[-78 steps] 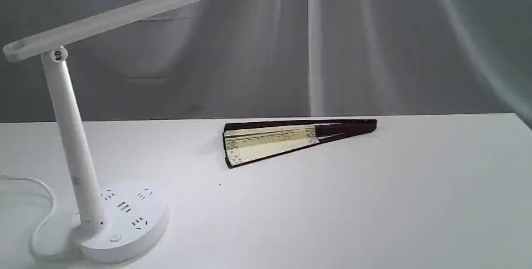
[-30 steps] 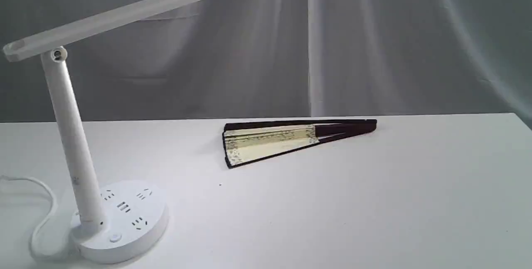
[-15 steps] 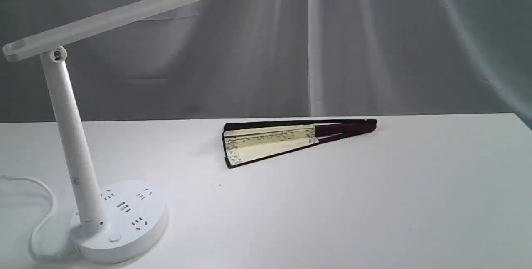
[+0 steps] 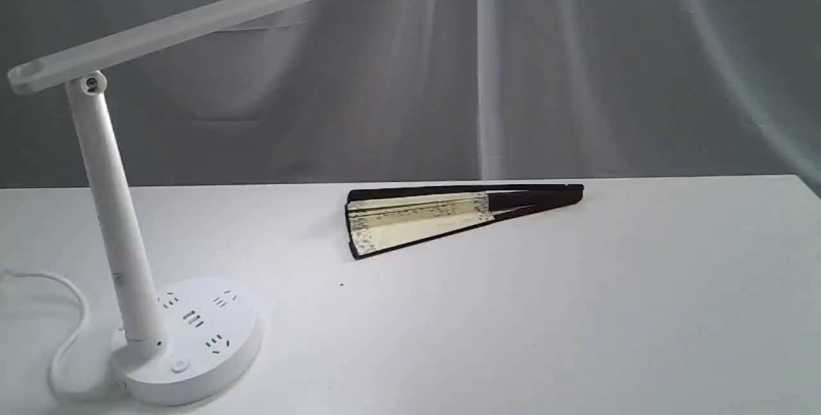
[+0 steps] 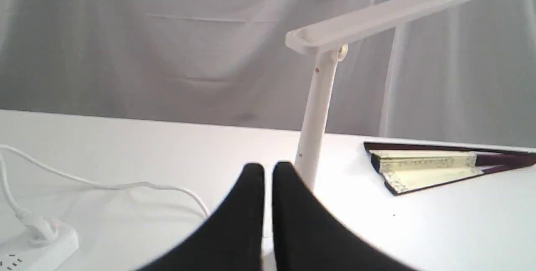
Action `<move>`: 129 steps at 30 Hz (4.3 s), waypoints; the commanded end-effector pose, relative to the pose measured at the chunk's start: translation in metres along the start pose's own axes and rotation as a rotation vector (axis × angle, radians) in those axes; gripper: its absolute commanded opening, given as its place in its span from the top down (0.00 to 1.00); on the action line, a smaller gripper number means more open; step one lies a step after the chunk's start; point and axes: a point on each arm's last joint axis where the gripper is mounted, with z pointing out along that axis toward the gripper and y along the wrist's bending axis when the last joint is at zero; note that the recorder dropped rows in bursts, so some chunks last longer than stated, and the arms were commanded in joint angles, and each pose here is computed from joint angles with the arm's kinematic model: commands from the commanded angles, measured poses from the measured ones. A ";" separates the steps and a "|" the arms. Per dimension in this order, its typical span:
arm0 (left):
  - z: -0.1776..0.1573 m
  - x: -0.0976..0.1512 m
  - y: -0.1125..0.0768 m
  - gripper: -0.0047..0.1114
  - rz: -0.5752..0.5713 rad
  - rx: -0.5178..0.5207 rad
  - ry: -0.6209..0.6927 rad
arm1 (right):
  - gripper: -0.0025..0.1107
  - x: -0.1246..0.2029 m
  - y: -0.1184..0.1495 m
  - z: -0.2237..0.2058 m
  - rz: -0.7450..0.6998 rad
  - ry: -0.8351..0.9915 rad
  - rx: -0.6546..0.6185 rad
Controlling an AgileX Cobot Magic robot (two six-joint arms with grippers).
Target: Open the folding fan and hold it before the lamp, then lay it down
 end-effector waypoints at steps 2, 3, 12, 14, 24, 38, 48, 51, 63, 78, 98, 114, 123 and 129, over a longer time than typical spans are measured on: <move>0.025 -0.001 -0.002 0.85 0.020 0.003 0.066 | 0.95 -0.021 0.000 0.026 -0.009 0.048 -0.008; 0.029 -0.001 -0.002 0.83 0.021 0.002 0.082 | 0.92 -0.026 0.000 0.036 -0.007 0.070 -0.014; 0.075 0.011 -0.003 0.66 0.027 -0.015 0.270 | 0.74 -0.041 0.008 0.102 -0.013 0.202 -0.129; 0.083 0.015 -0.003 0.66 0.032 -0.017 0.307 | 0.70 -0.040 0.008 0.117 -0.004 0.240 -0.138; 0.108 0.029 -0.012 0.66 0.072 0.086 0.445 | 0.60 -0.044 0.012 0.173 0.000 0.406 -0.227; 0.109 0.036 -0.038 0.77 0.126 0.268 0.489 | 0.60 -0.043 0.011 0.210 -0.016 0.469 -0.245; 0.130 0.052 -0.075 0.80 0.364 0.430 0.486 | 0.60 -0.043 0.011 0.210 -0.028 0.465 -0.247; 0.145 0.063 -0.086 0.80 0.442 0.452 0.489 | 0.60 -0.043 0.011 0.210 -0.028 0.465 -0.247; 0.170 0.062 -0.094 0.86 0.222 0.366 0.045 | 0.60 -0.045 0.010 0.211 -0.034 0.446 -0.235; 0.139 0.128 -0.067 0.95 -0.472 0.386 0.059 | 0.60 -0.048 0.010 0.213 -0.016 0.410 -0.227; 0.166 0.175 -0.082 0.50 -1.151 0.349 0.373 | 0.60 -0.053 0.012 0.301 0.050 0.534 -0.304; 0.181 0.175 -0.092 0.50 -1.192 0.437 0.325 | 0.49 -0.070 0.015 0.423 -0.016 0.408 -0.389; 0.196 0.163 -0.106 0.50 -1.176 0.474 0.348 | 0.49 -0.055 0.023 0.464 0.076 0.234 -0.302; 0.202 0.166 -0.108 0.50 -1.149 0.425 0.399 | 0.49 -0.059 0.020 0.474 0.023 0.216 -0.285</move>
